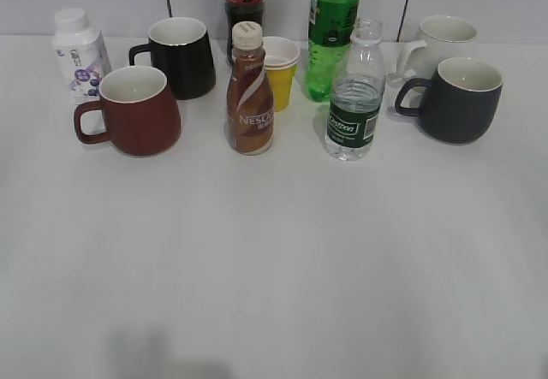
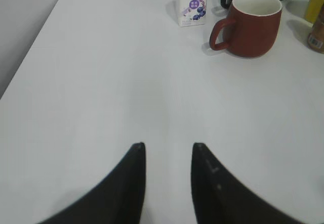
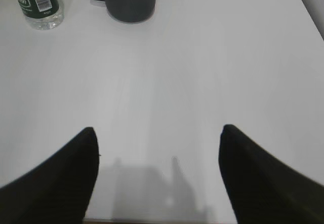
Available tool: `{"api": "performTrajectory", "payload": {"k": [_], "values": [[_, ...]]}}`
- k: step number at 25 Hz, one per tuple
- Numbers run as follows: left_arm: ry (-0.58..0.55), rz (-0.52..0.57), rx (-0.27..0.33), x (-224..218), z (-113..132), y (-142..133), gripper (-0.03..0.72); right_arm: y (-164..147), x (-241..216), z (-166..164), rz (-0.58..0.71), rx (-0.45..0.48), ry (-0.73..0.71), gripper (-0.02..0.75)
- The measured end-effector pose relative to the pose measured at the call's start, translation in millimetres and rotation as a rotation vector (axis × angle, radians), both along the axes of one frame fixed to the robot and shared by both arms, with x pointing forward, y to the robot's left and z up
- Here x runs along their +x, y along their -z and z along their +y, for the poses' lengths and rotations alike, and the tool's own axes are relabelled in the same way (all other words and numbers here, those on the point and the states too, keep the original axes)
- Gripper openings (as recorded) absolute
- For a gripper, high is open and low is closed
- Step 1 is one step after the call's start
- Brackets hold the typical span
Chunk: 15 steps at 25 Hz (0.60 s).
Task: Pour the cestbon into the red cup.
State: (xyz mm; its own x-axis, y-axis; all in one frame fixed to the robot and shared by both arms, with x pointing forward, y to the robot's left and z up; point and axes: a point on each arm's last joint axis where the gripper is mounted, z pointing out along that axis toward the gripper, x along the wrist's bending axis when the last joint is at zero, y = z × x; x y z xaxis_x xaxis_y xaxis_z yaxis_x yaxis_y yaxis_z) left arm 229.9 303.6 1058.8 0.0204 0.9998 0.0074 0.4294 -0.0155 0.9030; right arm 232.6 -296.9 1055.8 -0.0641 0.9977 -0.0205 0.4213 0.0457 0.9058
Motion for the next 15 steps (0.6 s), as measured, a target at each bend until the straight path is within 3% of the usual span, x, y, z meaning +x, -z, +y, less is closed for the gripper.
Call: {"api": "performTrajectory", "payload": {"k": [15], "values": [[0.000, 0.000, 0.000, 0.0, 0.0, 0.0, 0.236, 0.0, 0.0, 0.0, 0.000, 0.000, 0.000, 0.556]]}}
